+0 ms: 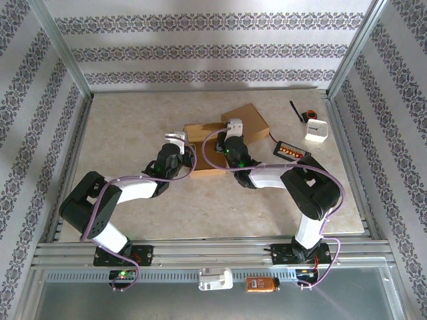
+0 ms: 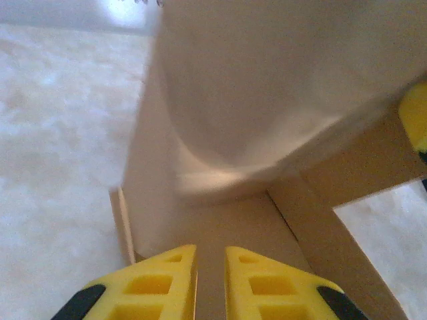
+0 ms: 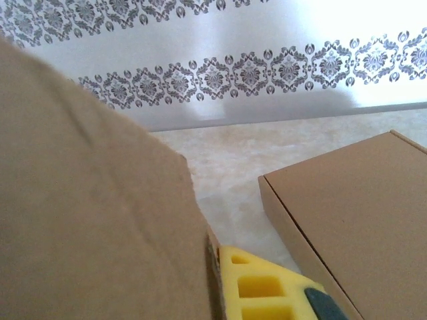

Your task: Fold the paper box

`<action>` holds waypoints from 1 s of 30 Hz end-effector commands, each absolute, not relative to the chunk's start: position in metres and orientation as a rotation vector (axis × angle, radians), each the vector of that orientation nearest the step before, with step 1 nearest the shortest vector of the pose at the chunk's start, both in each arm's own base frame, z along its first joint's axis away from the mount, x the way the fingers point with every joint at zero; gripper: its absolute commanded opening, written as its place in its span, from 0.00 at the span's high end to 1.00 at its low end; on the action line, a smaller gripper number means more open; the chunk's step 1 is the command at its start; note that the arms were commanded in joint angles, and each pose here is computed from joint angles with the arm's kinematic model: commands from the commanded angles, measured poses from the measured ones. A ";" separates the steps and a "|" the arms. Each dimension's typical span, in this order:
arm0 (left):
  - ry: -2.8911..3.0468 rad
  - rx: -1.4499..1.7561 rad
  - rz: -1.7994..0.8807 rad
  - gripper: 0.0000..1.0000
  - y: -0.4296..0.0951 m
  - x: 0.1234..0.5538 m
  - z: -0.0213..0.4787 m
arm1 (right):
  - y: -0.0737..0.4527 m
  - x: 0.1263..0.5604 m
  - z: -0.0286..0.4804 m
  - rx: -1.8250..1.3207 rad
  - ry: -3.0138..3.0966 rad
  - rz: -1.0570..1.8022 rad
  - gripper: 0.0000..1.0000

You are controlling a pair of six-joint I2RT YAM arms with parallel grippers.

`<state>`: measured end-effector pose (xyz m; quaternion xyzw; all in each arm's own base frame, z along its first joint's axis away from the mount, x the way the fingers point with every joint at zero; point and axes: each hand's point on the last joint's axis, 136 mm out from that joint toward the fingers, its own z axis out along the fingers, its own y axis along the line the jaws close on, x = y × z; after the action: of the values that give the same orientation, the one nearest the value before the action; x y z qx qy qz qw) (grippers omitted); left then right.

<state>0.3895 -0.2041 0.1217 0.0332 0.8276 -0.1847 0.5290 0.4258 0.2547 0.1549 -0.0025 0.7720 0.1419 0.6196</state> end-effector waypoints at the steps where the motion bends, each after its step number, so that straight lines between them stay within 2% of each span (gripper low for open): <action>1: 2.044 0.092 -0.486 0.83 -0.211 0.374 0.097 | 0.263 0.406 0.138 -0.066 1.797 0.317 0.91; 8: 2.068 0.076 -0.510 0.77 -0.205 0.353 0.079 | 0.259 0.388 0.122 -0.109 1.795 0.268 0.87; 14: 2.039 0.078 -0.520 0.74 -0.201 0.343 0.092 | 0.255 0.381 0.125 -0.133 1.779 0.229 0.75; 18: 2.013 0.080 -0.527 0.69 -0.199 0.338 0.105 | 0.254 0.376 0.134 -0.132 1.760 0.239 0.70; 23: 1.991 0.094 -0.547 0.61 -0.202 0.328 0.117 | 0.264 0.365 0.143 -0.182 1.767 0.329 0.45; 30: 1.981 0.078 -0.540 0.55 -0.196 0.314 0.128 | 0.261 0.349 0.163 -0.173 1.759 0.416 0.26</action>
<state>0.3235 -0.2003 0.1324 0.0386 0.8172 -0.2325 0.5259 0.3606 0.2590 0.1535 -0.0734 0.7664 0.1528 0.6196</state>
